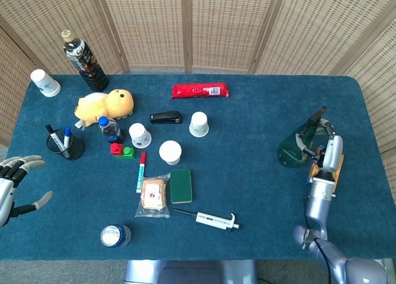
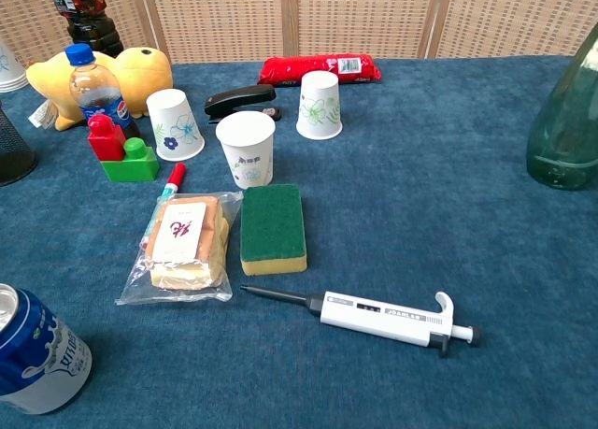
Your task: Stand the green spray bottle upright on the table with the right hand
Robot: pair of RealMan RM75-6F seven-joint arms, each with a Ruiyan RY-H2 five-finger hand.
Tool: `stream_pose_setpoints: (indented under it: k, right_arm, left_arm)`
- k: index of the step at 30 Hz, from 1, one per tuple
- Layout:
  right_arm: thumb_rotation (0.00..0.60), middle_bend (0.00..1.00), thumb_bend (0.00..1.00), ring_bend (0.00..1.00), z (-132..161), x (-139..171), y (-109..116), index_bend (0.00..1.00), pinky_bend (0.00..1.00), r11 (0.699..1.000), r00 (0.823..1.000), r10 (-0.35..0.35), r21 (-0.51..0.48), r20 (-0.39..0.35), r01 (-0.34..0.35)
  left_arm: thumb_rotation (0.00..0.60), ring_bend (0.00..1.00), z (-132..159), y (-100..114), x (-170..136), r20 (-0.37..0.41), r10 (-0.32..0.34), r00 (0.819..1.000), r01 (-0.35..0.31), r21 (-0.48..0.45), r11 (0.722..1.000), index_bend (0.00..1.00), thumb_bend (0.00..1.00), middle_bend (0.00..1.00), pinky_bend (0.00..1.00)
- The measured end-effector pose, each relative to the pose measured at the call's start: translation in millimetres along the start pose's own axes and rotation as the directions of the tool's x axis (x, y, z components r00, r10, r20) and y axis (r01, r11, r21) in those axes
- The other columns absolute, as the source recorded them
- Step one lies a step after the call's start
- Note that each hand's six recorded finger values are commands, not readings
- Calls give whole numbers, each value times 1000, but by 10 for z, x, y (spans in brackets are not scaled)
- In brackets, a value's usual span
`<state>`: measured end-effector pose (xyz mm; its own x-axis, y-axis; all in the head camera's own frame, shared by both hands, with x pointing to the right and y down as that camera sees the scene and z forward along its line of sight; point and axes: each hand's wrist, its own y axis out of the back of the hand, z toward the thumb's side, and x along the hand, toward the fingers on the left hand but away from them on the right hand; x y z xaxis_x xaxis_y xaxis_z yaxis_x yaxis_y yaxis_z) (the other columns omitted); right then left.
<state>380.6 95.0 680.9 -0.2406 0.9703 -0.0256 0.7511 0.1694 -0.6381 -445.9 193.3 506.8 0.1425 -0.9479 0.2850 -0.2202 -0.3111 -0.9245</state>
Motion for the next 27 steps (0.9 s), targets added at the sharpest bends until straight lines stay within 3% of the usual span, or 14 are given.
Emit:
stream_pose_setpoints:
  k: [5, 18, 24, 27]
  right_arm:
    - [576, 455, 312, 374, -6, 3, 49, 477, 478, 1000, 1000, -8, 5, -2, 8]
    - [217, 396, 268, 330, -43, 36, 99, 335, 421, 1000, 1000, 4, 28, 5, -4]
    - [152, 370, 266, 306, -43, 37, 112, 280, 381, 999, 1000, 20, 41, 2, -20]
    - [147, 359, 266, 295, -41, 36, 116, 260, 362, 999, 1000, 26, 44, 3, -26]
  left_arm:
    - [488, 278, 17, 1, 5, 7, 0, 1000, 0, -2, 1000, 279, 278, 284, 220]
    - [485, 279, 39, 10, 8, 15, 3, 1000, -3, -5, 1000, 279, 278, 284, 215]
    - [479, 279, 38, 22, 3, 18, 9, 1000, -9, -9, 1000, 279, 278, 283, 213]
    - [483, 279, 39, 25, 2, 20, 11, 1000, -11, -12, 1000, 279, 279, 283, 213]
